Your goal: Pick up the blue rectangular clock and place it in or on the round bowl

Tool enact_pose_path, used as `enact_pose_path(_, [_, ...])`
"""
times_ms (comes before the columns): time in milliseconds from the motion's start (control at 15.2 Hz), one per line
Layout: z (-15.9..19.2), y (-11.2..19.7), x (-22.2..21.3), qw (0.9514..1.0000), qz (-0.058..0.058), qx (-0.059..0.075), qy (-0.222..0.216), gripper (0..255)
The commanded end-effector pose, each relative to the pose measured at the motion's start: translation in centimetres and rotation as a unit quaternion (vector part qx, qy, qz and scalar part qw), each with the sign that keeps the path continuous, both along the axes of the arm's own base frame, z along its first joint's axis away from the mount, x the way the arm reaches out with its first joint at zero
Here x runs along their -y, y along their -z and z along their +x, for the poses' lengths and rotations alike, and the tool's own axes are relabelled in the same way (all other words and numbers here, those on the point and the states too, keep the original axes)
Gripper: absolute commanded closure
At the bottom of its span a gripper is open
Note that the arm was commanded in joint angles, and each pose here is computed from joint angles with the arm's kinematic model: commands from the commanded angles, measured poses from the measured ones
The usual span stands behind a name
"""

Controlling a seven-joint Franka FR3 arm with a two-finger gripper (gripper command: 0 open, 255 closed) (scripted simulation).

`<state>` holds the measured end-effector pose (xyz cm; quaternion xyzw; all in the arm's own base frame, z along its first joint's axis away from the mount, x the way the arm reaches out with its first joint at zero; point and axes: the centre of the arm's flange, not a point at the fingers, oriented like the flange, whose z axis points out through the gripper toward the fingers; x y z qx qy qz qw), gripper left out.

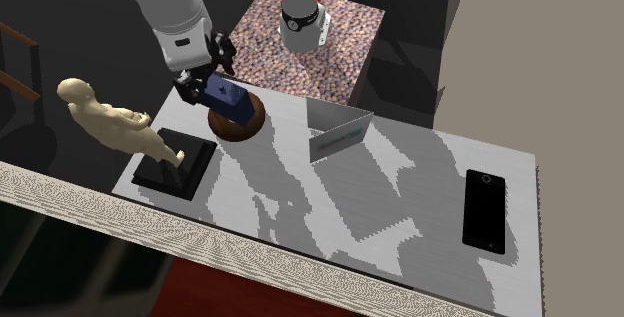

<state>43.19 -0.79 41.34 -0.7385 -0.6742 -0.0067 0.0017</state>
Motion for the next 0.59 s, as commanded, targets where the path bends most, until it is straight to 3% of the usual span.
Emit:
enact_pose_path(0, [0.0,-2.3,0.0,1.0,0.0,-0.001,0.0,0])
enact_pose_path(528, [0.0,-3.4,0.0,1.0,0.0,-0.001,0.0,0])
